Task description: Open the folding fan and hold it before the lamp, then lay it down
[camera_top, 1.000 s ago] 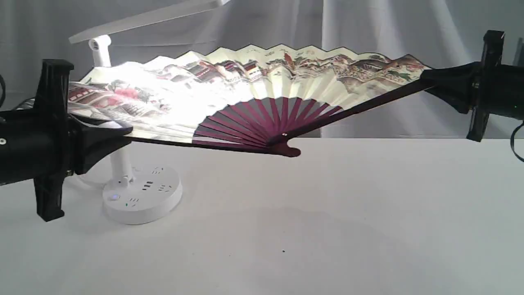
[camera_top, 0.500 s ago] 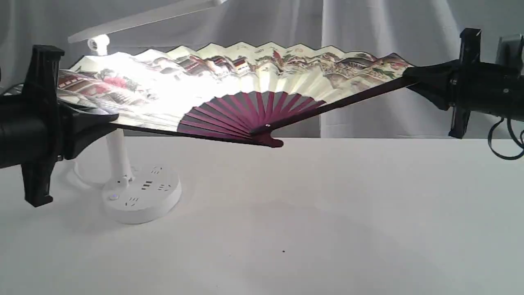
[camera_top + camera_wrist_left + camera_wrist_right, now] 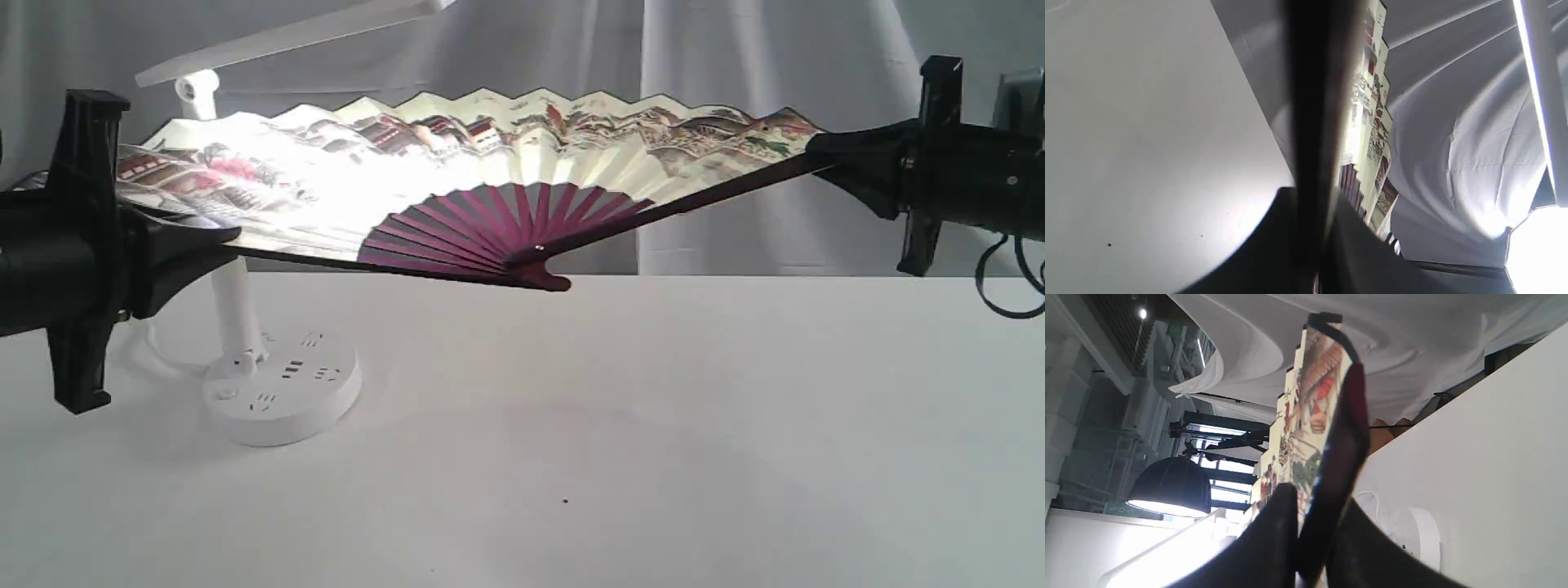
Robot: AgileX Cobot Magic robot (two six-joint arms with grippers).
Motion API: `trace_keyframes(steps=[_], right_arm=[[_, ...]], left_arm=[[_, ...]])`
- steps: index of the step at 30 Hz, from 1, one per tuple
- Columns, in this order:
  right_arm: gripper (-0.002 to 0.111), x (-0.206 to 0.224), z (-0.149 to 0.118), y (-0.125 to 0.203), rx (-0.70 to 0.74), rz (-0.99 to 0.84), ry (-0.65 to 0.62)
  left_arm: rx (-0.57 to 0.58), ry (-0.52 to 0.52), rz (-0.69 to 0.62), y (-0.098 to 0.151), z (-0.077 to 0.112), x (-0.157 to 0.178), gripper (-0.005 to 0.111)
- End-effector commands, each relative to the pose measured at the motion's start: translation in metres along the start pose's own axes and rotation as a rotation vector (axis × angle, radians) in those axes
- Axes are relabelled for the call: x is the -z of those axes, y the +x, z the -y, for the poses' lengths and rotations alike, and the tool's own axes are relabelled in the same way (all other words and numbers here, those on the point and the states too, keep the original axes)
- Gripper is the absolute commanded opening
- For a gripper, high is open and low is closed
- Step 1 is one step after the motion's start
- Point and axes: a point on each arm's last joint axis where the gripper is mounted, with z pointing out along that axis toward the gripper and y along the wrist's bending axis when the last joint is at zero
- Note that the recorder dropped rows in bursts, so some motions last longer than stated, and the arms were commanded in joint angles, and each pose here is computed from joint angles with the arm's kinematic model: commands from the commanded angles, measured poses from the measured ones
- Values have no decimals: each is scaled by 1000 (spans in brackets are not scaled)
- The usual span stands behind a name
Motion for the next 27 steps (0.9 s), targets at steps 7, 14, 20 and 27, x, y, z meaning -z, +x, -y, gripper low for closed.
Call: trace_keyframes(steps=[7,14,20,27], right_arm=[[0,13,-1,-12,61,61,35],[0,13,-1,-12,61,58,31],[0,13,-1,-12,64,58,31],[0,16,-1,-14,65,60,28]], left_arm=[[-2,-5,48,-7,2,3,0],[-2,-5,48,-7,2,3,0],[-4,-4,47,-7,2,3,0],[-9,2,33,-5,3,3,0]])
